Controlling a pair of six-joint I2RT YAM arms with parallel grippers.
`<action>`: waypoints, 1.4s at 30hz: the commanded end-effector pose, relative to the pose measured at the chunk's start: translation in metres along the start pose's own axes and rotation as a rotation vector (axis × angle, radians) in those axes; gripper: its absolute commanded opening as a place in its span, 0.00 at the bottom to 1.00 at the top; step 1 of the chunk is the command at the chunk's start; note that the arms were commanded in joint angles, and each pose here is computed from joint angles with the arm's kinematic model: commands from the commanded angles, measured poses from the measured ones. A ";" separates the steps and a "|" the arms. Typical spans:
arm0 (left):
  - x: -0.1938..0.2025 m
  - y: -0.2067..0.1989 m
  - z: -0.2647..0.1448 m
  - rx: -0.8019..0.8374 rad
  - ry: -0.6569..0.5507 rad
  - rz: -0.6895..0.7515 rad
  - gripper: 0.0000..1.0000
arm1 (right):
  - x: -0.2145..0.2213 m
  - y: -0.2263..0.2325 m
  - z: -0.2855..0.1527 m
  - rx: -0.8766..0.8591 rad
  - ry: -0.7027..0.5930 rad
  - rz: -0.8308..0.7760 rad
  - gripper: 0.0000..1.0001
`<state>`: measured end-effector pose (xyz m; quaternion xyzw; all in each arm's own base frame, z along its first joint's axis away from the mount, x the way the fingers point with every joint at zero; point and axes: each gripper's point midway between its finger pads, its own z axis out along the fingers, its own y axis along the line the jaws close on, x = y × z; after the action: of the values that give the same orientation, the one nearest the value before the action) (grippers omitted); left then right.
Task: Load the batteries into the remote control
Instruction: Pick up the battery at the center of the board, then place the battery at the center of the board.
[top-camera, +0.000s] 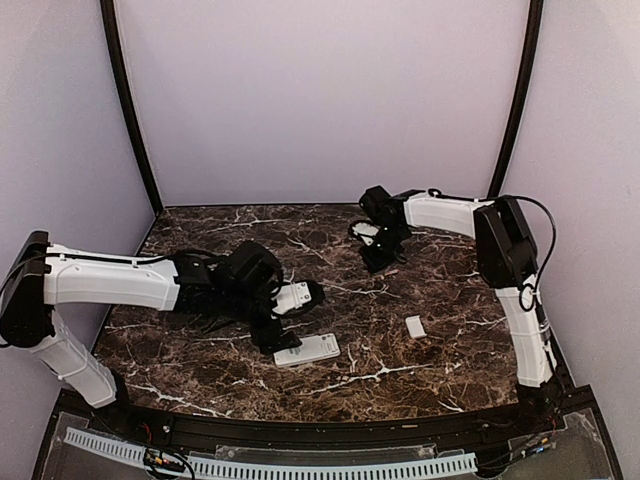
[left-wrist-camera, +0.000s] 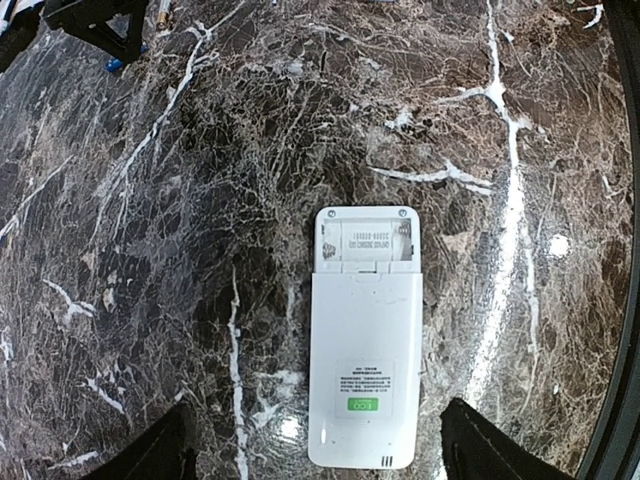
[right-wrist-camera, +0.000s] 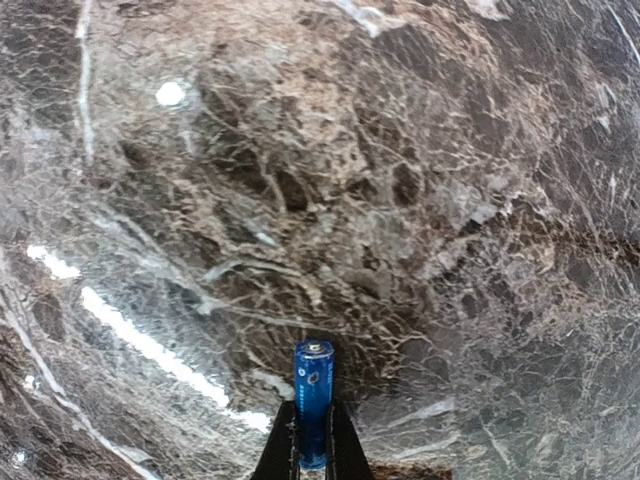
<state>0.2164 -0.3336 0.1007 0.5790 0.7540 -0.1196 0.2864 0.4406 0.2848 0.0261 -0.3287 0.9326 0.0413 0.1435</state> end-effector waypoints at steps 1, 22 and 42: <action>-0.008 0.005 -0.022 -0.013 -0.071 -0.030 0.84 | -0.017 0.030 -0.043 -0.138 -0.133 -0.059 0.00; -0.034 0.014 -0.078 -0.104 -0.356 -0.028 0.84 | 0.035 0.181 -0.357 -0.731 -1.062 -0.607 0.00; 0.047 -0.015 -0.020 -0.105 0.027 0.005 0.85 | 0.029 0.151 -0.313 -0.657 -0.816 -0.030 0.00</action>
<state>0.2131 -0.3037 0.1376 0.5070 0.7491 -0.1306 0.4059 0.2342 0.3367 0.3415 -0.4118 0.6532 0.4755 0.4215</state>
